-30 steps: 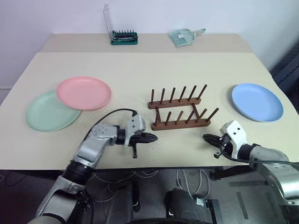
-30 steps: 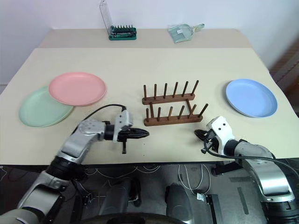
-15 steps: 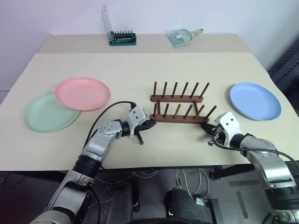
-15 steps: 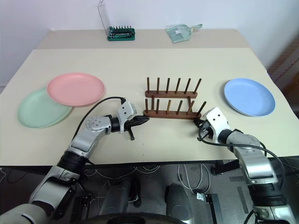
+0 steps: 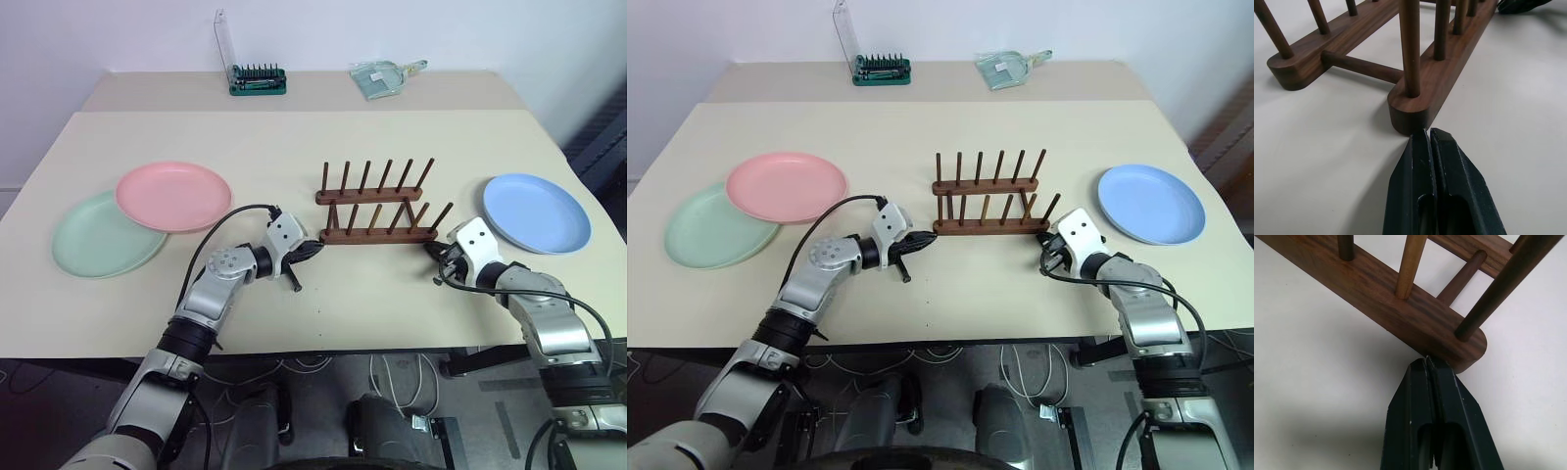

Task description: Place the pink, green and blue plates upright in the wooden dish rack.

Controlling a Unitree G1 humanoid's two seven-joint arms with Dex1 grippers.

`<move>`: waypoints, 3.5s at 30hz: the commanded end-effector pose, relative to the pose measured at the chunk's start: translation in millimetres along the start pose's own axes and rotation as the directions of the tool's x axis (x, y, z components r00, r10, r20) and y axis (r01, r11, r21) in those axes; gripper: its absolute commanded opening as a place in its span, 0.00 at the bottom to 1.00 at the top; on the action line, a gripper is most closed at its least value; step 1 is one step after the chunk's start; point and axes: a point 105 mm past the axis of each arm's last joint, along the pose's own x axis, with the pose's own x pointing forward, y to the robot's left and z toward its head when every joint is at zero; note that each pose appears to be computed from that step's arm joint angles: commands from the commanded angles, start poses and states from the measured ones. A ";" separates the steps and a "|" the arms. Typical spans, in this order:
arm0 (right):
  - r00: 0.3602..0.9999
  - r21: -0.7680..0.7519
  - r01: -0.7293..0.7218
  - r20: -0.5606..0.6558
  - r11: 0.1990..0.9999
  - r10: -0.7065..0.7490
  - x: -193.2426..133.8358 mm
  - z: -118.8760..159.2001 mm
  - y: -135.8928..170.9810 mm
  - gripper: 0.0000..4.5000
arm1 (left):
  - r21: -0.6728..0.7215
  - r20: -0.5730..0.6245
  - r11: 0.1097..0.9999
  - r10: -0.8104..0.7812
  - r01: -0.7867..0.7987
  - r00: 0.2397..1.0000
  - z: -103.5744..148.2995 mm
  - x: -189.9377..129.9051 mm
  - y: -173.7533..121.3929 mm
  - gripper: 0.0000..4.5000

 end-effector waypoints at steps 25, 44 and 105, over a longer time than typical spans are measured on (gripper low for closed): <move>0.958 -0.089 -0.244 0.132 0.966 0.254 -38.4 52.7 43.3 0.00 | -0.122 0.271 0.899 0.438 -0.421 0.857 109.6 -131.1 94.4 0.99; 0.871 -0.153 -0.386 0.266 0.910 0.414 -31.0 99.1 70.2 0.00 | -0.205 -0.459 0.356 0.788 -0.912 0.411 7.8 -245.9 179.2 0.99; 0.891 -0.839 0.216 0.379 0.499 0.251 51.0 225.1 86.2 0.99 | -0.314 0.470 0.805 0.593 -0.504 0.654 219.8 -106.5 102.8 0.00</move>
